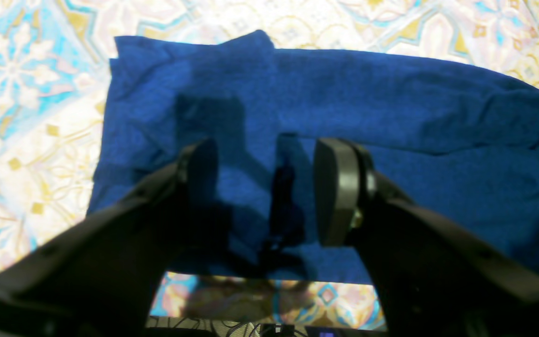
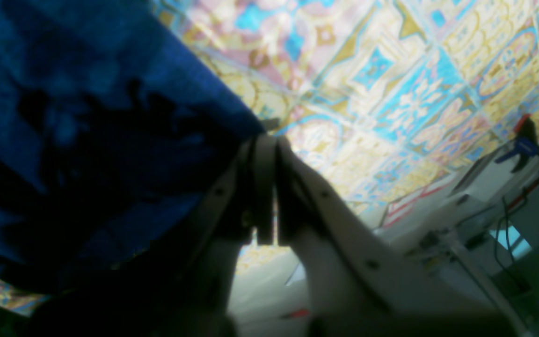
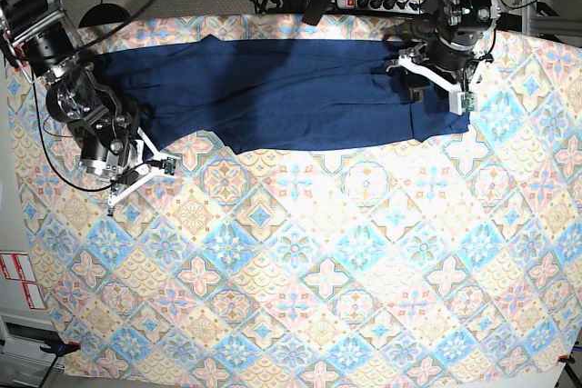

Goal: Fold the T-shirt properly
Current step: 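Reposition the right gripper and grasp the opposite shirt end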

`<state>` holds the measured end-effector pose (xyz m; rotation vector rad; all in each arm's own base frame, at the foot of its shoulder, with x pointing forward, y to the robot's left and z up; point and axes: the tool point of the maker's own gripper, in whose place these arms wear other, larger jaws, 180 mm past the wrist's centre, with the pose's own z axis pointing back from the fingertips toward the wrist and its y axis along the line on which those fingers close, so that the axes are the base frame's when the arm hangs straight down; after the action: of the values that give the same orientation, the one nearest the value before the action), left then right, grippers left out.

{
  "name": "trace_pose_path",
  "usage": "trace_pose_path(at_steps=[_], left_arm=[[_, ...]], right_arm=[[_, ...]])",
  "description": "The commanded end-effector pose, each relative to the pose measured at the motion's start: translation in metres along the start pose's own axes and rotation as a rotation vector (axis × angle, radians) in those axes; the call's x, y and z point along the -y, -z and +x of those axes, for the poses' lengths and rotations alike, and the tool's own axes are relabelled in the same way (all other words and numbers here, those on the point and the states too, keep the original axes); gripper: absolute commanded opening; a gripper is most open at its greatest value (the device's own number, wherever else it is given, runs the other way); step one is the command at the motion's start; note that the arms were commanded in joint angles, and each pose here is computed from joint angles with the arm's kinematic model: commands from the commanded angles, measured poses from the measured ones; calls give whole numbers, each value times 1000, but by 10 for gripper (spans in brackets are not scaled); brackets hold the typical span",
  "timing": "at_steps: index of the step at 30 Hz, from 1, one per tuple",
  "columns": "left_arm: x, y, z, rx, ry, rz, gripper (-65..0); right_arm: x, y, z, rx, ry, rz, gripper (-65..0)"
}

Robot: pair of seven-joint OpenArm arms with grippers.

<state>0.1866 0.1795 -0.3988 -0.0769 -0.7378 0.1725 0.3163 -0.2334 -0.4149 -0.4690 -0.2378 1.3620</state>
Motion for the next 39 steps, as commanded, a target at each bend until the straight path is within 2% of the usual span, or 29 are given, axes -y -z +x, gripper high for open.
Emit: trace_pose_path(at_steps=[1,6,12,18,21,23,26,29,35,39], left_arm=[[0,-3,7,30,1,-4,-332],[0,-3,7,31,1,-2,-332],[0,-3,8,32,1,-3,-332],[0,-3,8,32,1,-3,-332],[0,-3,8,32,1,-3,-332],[-1,-3,8,34,0,-1,-332],[0,-4,11,41,0,-2,-332],[1,-6,15,58,-28,-17,-332],[-46,-23,33,143,-206,28,-327],[-69,-32,39,131,-210,41,-327]], right_arm=[[17,-5,-2,-2,10,-41,-648],[19,-5,4,14,43,-45,-648],[-26,5,22,7,-116,42,-646],[-21,6,-3,-46,-129,38,-553],[-4,-3,-9,-43,-99,-7,-524],[13,-15,-7,-14,-57,-57,-522],[16,-35,-2,45,1,-107,-522],[6,-48,3,89,29,-117,-522],[-27,-51,33,177,115,-65,-522],[-39,-50,42,199,168,-39,-522]])
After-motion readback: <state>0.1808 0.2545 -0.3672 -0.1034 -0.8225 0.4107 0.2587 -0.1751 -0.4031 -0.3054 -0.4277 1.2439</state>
